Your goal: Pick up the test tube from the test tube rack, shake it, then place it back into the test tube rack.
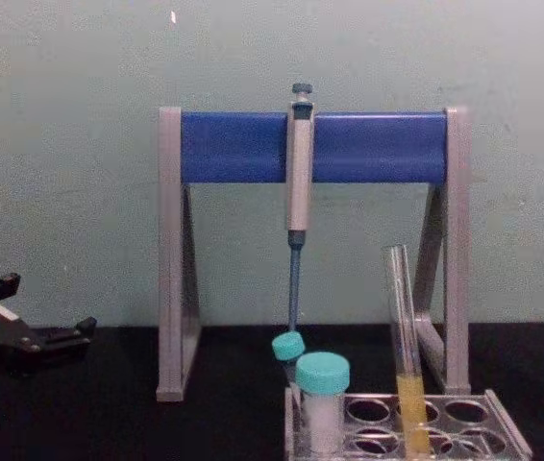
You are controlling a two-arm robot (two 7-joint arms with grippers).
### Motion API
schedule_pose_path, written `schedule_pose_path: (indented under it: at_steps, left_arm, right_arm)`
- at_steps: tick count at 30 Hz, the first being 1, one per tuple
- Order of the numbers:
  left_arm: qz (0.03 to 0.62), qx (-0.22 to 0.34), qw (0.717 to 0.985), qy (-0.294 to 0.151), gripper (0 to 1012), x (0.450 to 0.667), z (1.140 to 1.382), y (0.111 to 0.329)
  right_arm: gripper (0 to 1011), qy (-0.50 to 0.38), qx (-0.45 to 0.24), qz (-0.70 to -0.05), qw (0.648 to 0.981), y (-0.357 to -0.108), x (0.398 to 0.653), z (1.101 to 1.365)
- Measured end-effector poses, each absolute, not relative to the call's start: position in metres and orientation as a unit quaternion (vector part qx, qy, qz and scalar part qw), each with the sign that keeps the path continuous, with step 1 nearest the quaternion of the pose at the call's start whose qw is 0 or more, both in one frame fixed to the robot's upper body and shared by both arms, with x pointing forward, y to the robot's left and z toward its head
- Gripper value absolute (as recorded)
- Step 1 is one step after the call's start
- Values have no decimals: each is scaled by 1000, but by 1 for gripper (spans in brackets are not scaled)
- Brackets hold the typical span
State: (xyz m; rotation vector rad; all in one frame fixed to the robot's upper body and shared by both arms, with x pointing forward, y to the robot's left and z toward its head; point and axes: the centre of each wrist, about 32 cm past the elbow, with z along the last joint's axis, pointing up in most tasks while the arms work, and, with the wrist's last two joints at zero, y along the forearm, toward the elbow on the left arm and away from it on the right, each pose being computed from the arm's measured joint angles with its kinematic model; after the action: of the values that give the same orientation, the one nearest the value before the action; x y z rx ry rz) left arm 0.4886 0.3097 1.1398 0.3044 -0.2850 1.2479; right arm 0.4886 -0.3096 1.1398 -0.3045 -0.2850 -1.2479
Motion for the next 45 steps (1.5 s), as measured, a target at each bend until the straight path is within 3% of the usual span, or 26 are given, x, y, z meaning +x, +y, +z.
schedule_pose_path:
  at_steps: [25, 45]
  left_arm:
    - [580, 141, 791, -132, 1010, 489, 1140, 310]
    - [580, 142, 791, -132, 1010, 489, 1140, 310]
  right_arm:
    - [1000, -131, -138, -576, 795, -311, 487, 1142]
    - [1000, -61, -95, -493, 863, -296, 472, 1157]
